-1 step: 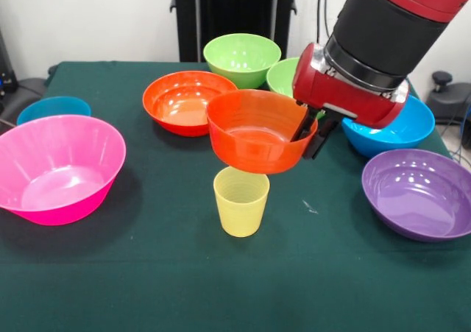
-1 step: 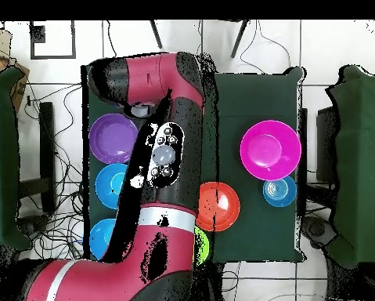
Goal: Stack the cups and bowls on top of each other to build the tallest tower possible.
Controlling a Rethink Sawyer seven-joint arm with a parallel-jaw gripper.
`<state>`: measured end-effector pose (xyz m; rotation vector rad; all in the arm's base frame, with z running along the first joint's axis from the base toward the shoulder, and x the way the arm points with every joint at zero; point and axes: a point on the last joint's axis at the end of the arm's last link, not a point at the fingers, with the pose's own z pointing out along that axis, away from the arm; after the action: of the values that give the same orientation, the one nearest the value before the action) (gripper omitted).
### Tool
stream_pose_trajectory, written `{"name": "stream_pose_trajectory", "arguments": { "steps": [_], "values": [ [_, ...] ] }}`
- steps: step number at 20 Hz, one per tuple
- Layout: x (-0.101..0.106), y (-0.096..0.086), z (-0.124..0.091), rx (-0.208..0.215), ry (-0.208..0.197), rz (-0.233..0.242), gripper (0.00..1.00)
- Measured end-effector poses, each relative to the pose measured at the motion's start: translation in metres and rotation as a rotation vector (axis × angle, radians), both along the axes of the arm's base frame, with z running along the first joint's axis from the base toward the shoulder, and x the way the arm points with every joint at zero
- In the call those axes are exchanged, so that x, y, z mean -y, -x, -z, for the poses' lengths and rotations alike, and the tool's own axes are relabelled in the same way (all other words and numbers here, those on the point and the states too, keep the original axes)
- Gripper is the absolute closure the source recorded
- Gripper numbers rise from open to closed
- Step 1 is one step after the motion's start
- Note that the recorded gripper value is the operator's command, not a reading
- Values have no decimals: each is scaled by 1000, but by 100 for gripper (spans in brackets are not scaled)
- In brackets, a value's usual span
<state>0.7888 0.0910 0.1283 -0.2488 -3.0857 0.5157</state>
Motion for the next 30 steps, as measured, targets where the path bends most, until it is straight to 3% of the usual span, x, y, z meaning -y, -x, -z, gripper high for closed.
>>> {"name": "stream_pose_trajectory", "arguments": {
  "steps": [21, 30],
  "values": [
    [3, 0, 0, 0, -2, 6, 100],
    [6, 7, 7, -21, -4, 13, 100]
  ]
}}
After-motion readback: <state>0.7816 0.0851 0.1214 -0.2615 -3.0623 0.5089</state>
